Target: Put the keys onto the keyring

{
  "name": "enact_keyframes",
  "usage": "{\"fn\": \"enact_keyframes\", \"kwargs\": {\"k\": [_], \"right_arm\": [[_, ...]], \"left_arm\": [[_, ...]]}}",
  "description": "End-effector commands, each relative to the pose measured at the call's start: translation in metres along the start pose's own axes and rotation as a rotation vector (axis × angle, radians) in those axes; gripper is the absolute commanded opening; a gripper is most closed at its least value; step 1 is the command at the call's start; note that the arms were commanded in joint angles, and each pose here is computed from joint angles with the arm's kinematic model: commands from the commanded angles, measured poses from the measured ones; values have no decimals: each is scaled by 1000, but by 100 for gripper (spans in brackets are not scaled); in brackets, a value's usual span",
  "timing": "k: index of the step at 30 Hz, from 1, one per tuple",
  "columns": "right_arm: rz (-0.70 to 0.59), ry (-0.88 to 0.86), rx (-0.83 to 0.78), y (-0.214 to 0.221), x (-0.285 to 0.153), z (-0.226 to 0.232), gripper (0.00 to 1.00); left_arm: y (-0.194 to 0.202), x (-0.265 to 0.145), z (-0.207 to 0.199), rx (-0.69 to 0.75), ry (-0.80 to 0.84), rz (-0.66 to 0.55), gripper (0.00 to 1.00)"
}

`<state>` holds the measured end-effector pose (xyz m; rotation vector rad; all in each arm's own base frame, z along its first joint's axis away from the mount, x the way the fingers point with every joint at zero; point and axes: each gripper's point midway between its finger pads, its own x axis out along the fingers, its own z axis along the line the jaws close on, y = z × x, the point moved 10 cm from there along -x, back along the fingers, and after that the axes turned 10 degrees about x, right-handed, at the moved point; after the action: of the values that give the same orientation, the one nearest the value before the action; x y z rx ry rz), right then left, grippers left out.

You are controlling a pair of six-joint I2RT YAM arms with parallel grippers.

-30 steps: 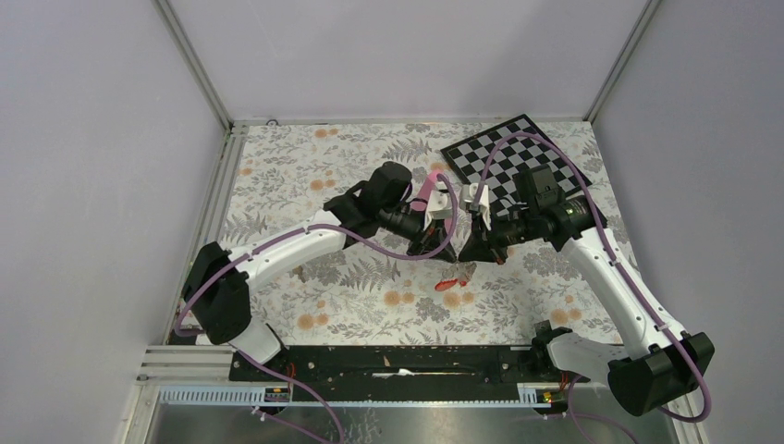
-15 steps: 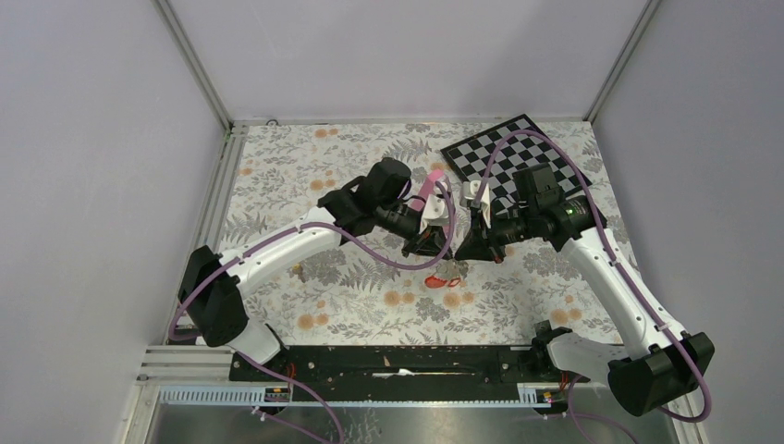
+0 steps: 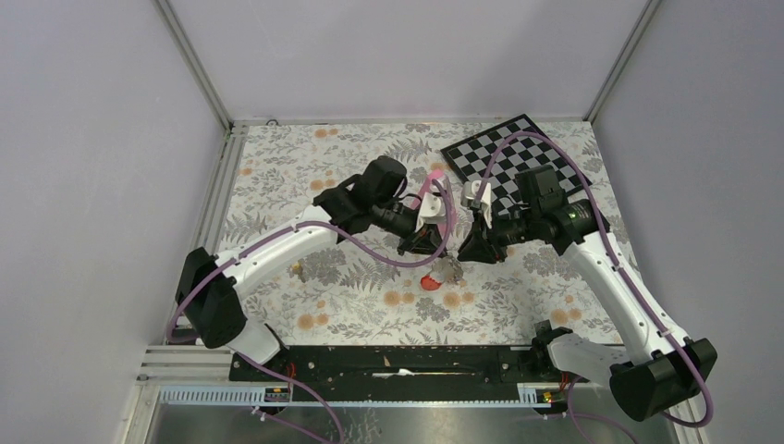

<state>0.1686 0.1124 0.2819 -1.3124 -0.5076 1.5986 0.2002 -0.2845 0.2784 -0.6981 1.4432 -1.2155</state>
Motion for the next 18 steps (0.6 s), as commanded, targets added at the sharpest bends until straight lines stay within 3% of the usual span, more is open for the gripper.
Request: {"fn": "enact_keyframes", "kwargs": {"k": [1,7,14,18], "right_arm": [[-19,55,-49,-4,-8,3,28],[-40,23,-57,-10,-9,5,31],[-63,-2,-42,-13,-8,6,34],[-85,-34,-32,-18,-7,6,35]], "left_arm": [[-20,-22,-2,78,-21,-84,0],[-13,-31,-3,-15,50,-233,0],[-11,-33,-10,-92,107,-320,0],[-14,-36,-16,-193,109,-454,0]]}}
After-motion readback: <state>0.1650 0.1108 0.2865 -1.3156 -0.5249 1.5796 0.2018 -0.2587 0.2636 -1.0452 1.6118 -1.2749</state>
